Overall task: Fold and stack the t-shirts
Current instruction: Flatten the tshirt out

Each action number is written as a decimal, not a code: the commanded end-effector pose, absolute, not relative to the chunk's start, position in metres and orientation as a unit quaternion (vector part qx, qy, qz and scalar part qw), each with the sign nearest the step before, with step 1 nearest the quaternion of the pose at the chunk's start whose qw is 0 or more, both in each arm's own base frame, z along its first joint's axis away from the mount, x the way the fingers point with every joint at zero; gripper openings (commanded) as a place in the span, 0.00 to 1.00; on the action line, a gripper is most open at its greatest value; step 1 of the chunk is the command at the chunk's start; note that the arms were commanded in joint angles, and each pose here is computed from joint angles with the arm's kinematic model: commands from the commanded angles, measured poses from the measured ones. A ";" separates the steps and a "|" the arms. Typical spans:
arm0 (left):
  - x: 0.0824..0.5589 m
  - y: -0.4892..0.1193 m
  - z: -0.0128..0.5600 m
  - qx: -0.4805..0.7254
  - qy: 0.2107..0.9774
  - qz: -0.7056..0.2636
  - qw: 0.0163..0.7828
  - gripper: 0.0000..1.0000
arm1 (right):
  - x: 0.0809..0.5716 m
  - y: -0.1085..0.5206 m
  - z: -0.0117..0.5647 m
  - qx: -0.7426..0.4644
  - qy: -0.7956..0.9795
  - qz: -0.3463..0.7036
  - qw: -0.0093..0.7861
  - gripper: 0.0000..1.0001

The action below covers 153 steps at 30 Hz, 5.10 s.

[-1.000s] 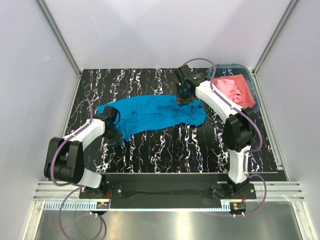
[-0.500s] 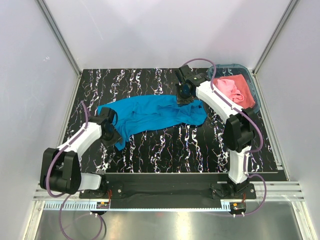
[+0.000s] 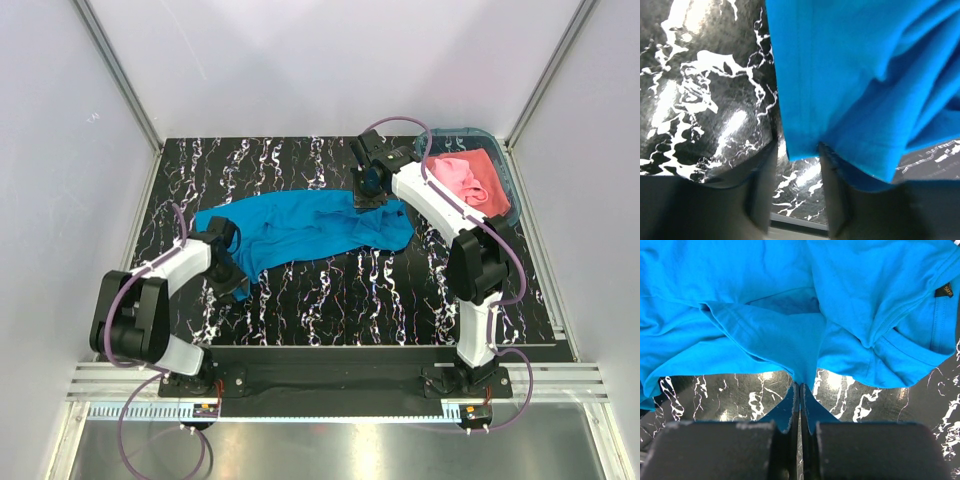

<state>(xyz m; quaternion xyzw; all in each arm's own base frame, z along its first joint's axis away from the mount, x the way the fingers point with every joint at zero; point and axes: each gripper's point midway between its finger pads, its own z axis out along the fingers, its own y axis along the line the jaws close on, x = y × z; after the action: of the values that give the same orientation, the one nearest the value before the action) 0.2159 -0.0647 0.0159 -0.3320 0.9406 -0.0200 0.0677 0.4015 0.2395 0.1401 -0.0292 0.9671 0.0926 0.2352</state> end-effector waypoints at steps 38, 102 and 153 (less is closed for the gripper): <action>0.148 0.003 0.539 -0.260 0.678 -0.154 0.670 0.00 | 0.217 0.070 0.644 0.054 0.562 0.232 0.792 0.00; 0.087 0.036 0.602 -0.266 0.532 -0.130 0.793 0.00 | 0.130 0.078 0.710 -0.008 0.452 0.361 0.816 0.00; 0.552 0.111 0.100 -0.377 0.850 0.034 0.367 0.00 | 0.657 0.220 0.236 -0.035 0.773 0.197 0.601 0.00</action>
<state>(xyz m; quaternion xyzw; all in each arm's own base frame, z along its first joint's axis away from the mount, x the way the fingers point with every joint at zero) 0.5418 0.1049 0.0859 -0.3854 0.8502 0.0488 0.3554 0.6557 0.2169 0.2182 -0.0195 0.7811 0.1924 0.5937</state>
